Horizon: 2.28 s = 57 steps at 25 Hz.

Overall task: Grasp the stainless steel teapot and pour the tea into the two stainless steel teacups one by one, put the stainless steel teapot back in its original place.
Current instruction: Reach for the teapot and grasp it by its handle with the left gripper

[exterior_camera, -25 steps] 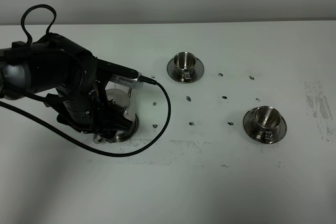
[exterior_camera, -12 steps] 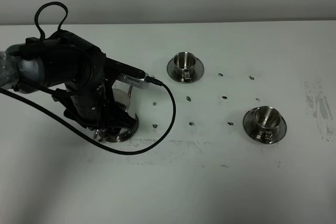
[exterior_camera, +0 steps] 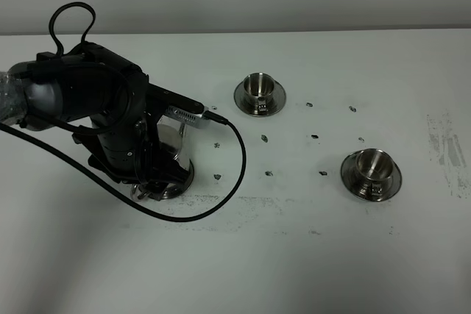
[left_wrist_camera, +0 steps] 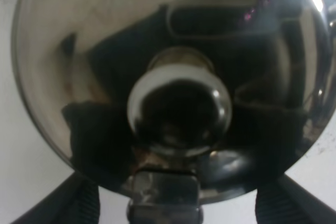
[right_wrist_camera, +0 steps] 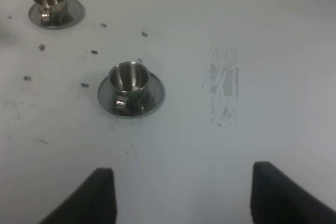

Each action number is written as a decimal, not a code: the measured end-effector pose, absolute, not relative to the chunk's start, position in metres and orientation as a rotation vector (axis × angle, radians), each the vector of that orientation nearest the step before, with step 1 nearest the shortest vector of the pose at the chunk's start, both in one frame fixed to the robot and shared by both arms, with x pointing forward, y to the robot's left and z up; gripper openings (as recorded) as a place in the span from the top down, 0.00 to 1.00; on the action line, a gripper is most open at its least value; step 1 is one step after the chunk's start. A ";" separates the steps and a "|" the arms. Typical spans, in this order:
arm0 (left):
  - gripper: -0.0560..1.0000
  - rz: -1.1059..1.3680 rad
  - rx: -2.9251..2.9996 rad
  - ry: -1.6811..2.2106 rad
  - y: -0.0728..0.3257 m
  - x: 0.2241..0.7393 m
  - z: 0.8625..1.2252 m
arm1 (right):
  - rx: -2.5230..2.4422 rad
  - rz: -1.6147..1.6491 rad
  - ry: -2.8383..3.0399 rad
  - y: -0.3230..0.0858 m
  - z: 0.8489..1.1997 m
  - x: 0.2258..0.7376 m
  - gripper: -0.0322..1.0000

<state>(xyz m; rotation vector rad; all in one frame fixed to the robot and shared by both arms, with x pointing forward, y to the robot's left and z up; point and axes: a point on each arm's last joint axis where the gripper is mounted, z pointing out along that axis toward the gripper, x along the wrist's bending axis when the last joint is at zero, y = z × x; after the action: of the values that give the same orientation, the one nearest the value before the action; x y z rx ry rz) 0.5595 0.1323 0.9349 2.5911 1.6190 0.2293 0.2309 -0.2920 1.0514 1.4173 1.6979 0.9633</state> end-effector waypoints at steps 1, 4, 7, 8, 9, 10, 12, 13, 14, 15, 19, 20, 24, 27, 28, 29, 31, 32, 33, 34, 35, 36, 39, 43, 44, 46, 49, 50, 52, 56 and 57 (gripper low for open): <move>0.37 0.229 2.591 1.621 0.132 0.559 0.935 | 1.417 0.963 1.698 -0.292 1.051 0.231 0.43; 0.37 0.229 2.589 1.624 0.132 0.559 0.935 | 1.417 0.963 1.698 -0.292 1.051 0.231 0.43; 0.37 0.227 2.586 1.632 0.132 0.559 0.935 | 1.417 0.963 1.698 -0.292 1.051 0.231 0.43; 0.37 0.226 2.583 1.638 0.133 0.559 0.935 | 1.417 0.963 1.698 -0.292 1.051 0.231 0.43; 0.37 0.226 2.580 1.643 0.133 0.559 0.935 | 1.417 0.963 1.698 -0.292 1.051 0.231 0.43; 0.37 0.225 2.577 1.647 0.133 0.559 0.935 | 1.417 0.963 1.698 -0.292 1.051 0.231 0.43; 0.37 0.225 2.571 1.655 0.133 0.559 0.935 | 1.417 0.963 1.698 -0.292 1.051 0.231 0.43; 0.37 0.224 2.563 1.666 0.133 0.559 0.935 | 1.417 0.963 1.698 -0.292 1.051 0.231 0.43; 0.37 0.224 2.556 1.676 0.133 0.559 0.935 | 1.417 0.963 1.698 -0.292 1.051 0.231 0.43; 0.37 0.224 2.550 1.685 0.133 0.559 0.935 | 1.417 0.963 1.698 -0.292 1.051 0.231 0.43; 0.39 0.224 2.526 1.718 0.133 0.559 0.935 | 1.417 0.963 1.698 -0.292 1.051 0.231 0.43; 0.41 0.224 2.522 1.723 0.133 0.559 0.935 | 1.417 0.963 1.698 -0.292 1.051 0.231 0.43; 0.47 0.226 2.520 1.727 0.133 0.559 0.935 | 1.417 0.963 1.698 -0.292 1.051 0.231 0.43; 0.52 0.227 2.519 1.727 0.133 0.559 0.935 | 1.417 0.963 1.698 -0.292 1.051 0.231 0.43; 0.53 0.227 2.519 1.727 0.133 0.559 0.935 | 1.417 0.963 1.698 -0.292 1.051 0.231 0.43; 0.54 0.228 2.516 1.727 0.133 0.560 0.935 | 1.417 0.963 1.698 -0.292 1.051 0.231 0.43; 0.57 0.230 2.510 1.729 0.132 0.560 0.935 | 1.417 0.963 1.698 -0.292 1.051 0.231 0.43; 0.59 0.230 2.506 1.733 0.132 0.560 0.935 | 1.417 0.963 1.698 -0.292 1.051 0.231 0.43; 0.61 0.231 2.502 1.736 0.132 0.560 0.935 | 1.417 0.963 1.698 -0.292 1.051 0.231 0.43; 0.63 0.232 2.498 1.738 0.132 0.560 0.935 | 1.417 0.963 1.698 -0.292 1.051 0.231 0.43; 0.65 0.233 2.495 1.739 0.132 0.560 0.935 | 1.417 0.963 1.698 -0.292 1.051 0.231 0.43; 0.68 0.234 2.492 1.740 0.132 0.561 0.935 | 1.417 0.963 1.698 -0.292 1.051 0.231 0.43; 0.75 0.235 2.488 1.743 0.132 0.561 0.935 | 1.417 0.963 1.698 -0.292 1.051 0.231 0.43; 0.77 0.238 2.462 1.756 0.131 0.562 0.935 | 1.417 0.963 1.698 -0.292 1.051 0.231 0.43; 0.77 0.241 2.457 1.755 0.131 0.562 0.935 | 1.417 0.963 1.698 -0.292 1.051 0.231 0.43; 0.77 0.244 2.450 1.752 0.131 0.563 0.935 | 1.417 0.963 1.698 -0.292 1.051 0.231 0.43; 0.77 0.247 2.444 1.748 0.130 0.563 0.936 | 1.417 0.963 1.698 -0.292 1.051 0.231 0.43; 0.77 0.248 2.443 1.747 0.130 0.563 0.936 | 1.417 0.963 1.698 -0.292 1.051 0.231 0.43; 0.77 0.248 2.443 1.747 0.130 0.563 0.936 | 1.417 0.963 1.698 -0.292 1.051 0.231 0.43; 0.77 0.246 2.446 1.749 0.130 0.563 0.936 | 1.417 0.963 1.698 -0.292 1.051 0.231 0.43; 0.77 0.245 2.453 1.745 0.131 0.563 0.935 | 1.417 0.963 1.698 -0.292 1.051 0.231 0.43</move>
<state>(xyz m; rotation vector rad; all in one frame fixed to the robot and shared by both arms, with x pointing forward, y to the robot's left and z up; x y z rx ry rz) 0.5626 0.1307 0.9355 2.4532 1.7451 0.2452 0.2309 -0.2920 1.0514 1.4173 1.6979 0.9633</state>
